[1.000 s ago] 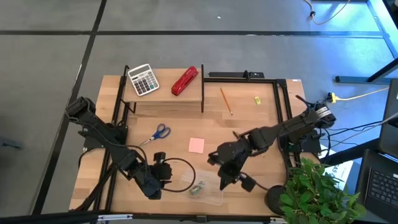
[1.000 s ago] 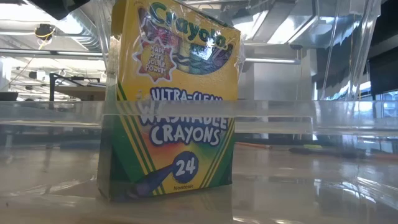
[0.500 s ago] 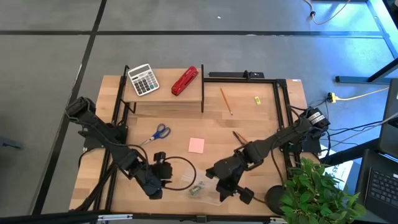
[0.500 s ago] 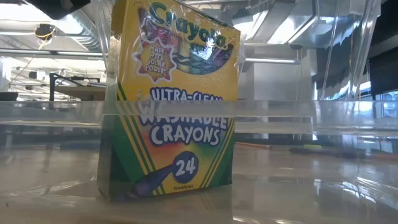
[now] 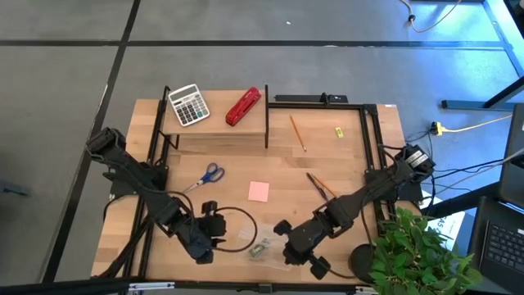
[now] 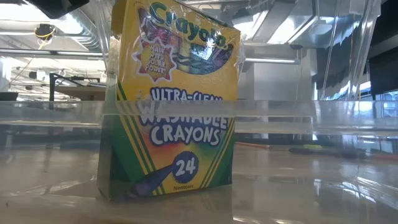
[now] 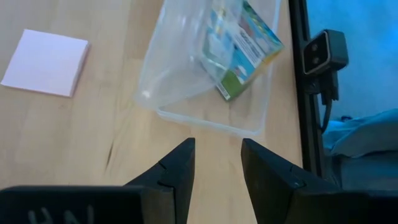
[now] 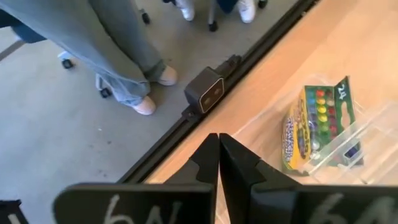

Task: Pack school essentials
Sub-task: Put the crayon box into the transparent supply box

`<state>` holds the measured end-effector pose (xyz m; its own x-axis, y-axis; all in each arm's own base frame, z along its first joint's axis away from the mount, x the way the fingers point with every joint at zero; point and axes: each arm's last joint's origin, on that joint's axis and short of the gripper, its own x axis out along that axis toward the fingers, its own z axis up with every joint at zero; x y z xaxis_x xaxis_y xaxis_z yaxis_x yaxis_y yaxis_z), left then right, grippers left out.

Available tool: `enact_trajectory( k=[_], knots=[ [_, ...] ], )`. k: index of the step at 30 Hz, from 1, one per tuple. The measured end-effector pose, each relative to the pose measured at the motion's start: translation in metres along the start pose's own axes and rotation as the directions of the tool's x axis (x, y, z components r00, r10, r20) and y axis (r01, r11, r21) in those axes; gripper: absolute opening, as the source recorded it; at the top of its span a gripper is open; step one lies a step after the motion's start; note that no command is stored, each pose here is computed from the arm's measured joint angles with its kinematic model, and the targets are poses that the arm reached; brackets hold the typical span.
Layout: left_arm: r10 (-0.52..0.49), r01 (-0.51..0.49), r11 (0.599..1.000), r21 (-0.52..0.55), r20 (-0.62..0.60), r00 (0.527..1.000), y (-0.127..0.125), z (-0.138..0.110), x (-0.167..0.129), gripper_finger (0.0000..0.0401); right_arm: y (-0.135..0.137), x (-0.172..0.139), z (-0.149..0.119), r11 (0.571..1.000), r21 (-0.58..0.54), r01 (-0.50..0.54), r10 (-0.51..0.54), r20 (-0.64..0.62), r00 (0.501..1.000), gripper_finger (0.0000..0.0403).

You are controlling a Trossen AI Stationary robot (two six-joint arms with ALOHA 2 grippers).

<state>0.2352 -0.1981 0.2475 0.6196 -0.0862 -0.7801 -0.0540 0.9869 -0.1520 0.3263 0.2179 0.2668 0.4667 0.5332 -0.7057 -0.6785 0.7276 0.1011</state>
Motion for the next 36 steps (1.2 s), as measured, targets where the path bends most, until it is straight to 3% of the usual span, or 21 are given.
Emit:
enact_trajectory(
  k=[26, 36],
  knots=[
    [-0.077, 0.076, 0.997, 0.028, 0.056, 0.995, -0.020, -0.008, -0.008, 0.0124, -0.007, 0.030, -0.010, 0.992, 0.116, 0.052, -0.046, -0.053, 0.998, 0.0016],
    [-0.045, 0.040, 0.998, 0.042, 0.146, 0.988, -0.030, -0.012, -0.008, 0.0124, -0.009, 0.030, -0.011, 0.972, 0.200, 0.123, -0.113, -0.059, 0.992, 0.0016]
  ],
)
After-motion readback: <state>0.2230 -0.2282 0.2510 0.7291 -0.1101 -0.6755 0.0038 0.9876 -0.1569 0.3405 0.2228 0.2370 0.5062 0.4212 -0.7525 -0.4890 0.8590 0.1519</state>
